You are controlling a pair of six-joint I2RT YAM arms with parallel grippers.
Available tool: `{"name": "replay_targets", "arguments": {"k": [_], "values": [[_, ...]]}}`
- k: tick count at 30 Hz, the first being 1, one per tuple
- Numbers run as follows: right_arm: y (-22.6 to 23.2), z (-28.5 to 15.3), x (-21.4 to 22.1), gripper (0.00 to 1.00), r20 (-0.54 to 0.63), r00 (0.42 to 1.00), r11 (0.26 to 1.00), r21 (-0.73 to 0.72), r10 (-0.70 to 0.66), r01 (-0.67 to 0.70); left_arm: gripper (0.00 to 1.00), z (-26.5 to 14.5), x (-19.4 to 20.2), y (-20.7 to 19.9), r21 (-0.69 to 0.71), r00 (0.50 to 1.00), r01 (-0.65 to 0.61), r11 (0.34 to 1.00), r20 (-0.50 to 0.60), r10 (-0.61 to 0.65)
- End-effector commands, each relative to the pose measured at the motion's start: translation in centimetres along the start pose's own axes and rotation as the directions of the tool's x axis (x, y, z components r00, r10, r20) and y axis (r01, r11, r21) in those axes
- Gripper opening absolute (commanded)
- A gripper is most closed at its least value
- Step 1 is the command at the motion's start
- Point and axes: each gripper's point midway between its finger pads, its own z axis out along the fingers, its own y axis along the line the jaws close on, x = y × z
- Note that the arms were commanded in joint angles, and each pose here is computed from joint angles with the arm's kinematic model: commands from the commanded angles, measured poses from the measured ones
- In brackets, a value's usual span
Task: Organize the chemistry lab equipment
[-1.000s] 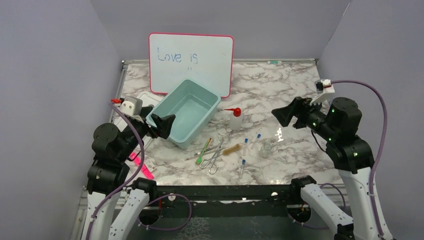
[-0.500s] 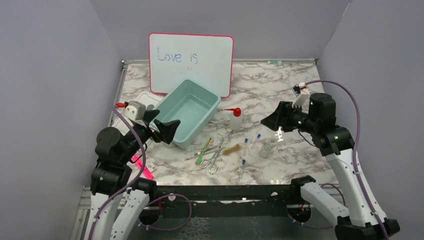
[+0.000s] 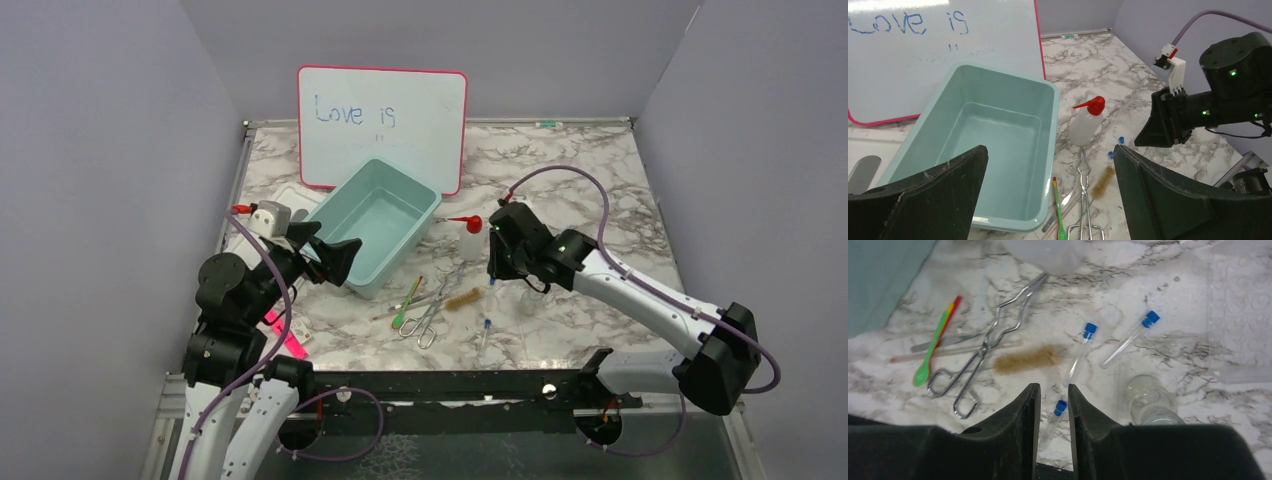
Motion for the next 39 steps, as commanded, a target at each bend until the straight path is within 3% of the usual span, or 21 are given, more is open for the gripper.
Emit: {"name": "replay_targets", "arguments": {"k": [1, 4, 9, 25, 29, 31, 39], "values": [[-3.4, 2.7, -0.1, 0.34, 0.113, 0.985, 0.966, 0.210, 0.131, -0.152, 0.99, 0.1, -0.3, -0.4, 0.020, 1.000, 0.026, 0.999, 0.018, -0.026], [-3.3, 5.1, 1.2, 0.43, 0.105, 0.979, 0.958, 0.212, 0.175, -0.194, 0.99, 0.2, -0.2, -0.7, 0.032, 0.999, 0.042, 0.999, 0.010, -0.042], [-3.8, 8.1, 3.0, 0.43, 0.080, 0.975, 0.942, 0.251, 0.209, -0.223, 0.99, 0.1, -0.7, -1.1, 0.049, 0.999, 0.039, 0.998, 0.011, -0.040], [-5.1, 12.0, 6.1, 0.30, 0.031, 0.972, 0.912, 0.340, 0.234, -0.230, 0.99, 0.7, 0.9, -0.6, 0.036, 0.997, 0.072, 0.997, -0.029, -0.071], [-5.5, 12.2, 6.4, 0.21, 0.040, 0.969, 0.905, 0.351, 0.244, -0.242, 0.99, 1.1, 1.1, -1.0, 0.059, 0.995, 0.094, 0.994, -0.049, -0.091], [-5.7, 12.0, 6.3, 0.14, 0.052, 0.967, 0.901, 0.354, 0.248, -0.250, 0.99, 1.2, 1.4, -1.7, 0.106, 0.993, 0.105, 0.989, -0.062, -0.099], [-4.0, 8.5, 0.7, 0.10, 0.224, 0.942, 0.925, 0.231, 0.251, -0.302, 0.94, 2.8, 3.1, -4.4, 0.278, 0.953, 0.293, 0.915, -0.157, -0.258]]}}
